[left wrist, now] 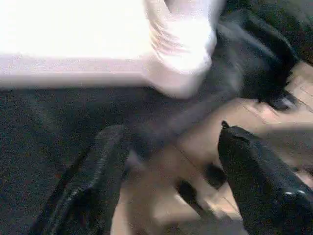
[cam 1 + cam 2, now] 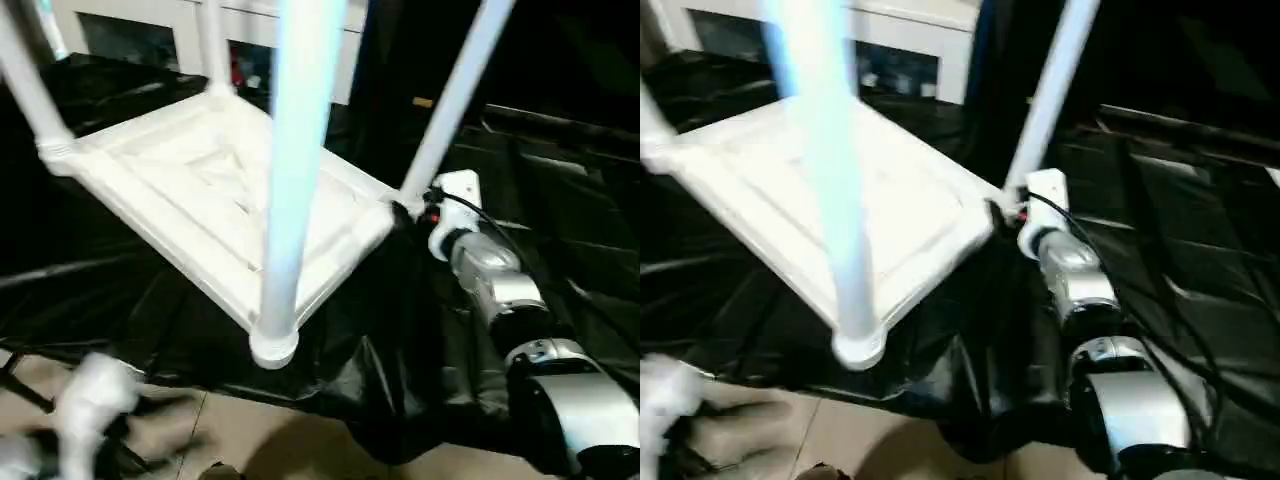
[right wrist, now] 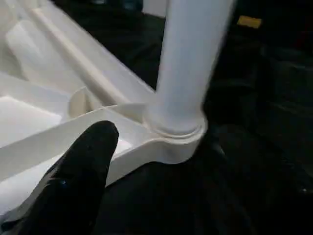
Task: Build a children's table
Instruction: Rotate table base
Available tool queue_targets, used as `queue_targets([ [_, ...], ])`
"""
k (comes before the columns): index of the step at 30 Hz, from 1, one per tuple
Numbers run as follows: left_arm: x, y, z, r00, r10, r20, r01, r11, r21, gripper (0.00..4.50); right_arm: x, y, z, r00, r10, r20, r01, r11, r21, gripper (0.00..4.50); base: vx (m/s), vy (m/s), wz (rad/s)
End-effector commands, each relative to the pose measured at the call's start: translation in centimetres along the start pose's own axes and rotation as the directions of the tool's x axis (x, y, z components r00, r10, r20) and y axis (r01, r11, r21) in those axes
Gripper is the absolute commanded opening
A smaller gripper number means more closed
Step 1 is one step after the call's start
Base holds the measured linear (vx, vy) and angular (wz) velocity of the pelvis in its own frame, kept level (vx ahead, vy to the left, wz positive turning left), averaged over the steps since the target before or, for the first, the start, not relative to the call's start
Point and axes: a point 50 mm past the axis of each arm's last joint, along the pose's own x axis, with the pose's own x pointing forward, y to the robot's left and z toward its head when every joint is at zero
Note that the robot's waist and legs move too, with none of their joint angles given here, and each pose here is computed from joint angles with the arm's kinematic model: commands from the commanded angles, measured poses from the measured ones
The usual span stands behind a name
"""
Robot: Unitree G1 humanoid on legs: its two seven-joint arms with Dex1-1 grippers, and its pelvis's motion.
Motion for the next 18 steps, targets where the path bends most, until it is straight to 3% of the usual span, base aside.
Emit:
queue_targets([
  [1, 1.2, 0.4, 2.5, 0.989, -0.002, 0.148, -0.006, 0.999, 0.052, 3.56, -0.2, 0.1, -0.1, 0.999, 0.04, 0.009, -0.04, 0.998, -0.04, 3.8, 0.0, 0.0, 0.0],
  [6, 5.1, -0.3, 5.4, 0.942, -0.105, 0.32, 0.084, 0.993, 0.08, 4.01, -1.0, 0.3, -1.9, 0.996, 0.066, -0.058, -0.071, 0.994, -0.088, 3.8, 0.0, 0.0, 0.0],
  [12, 8.6, 0.1, 6.5, 0.916, -0.158, 0.369, 0.13, 0.986, 0.101, 4.48, -1.4, 1.7, -3.6, 0.989, 0.095, -0.116, -0.111, 0.983, -0.148, 3.8, 0.0, 0.0, 0.0],
  [16, 10.3, 0.0, 7.0, 0.904, -0.2, 0.378, 0.173, 0.979, 0.104, 4.48, -1.1, 2.6, -4.1, 0.987, 0.092, -0.133, -0.112, 0.983, -0.145, 3.8, 0.0, 0.0, 0.0],
  [18, 11.7, 0.0, 7.4, 0.898, -0.217, 0.382, 0.188, 0.976, 0.112, 4.48, -0.8, 3.6, -4.2, 0.982, 0.114, -0.152, -0.136, 0.981, -0.141, 3.8, 0.0, 0.0, 0.0],
])
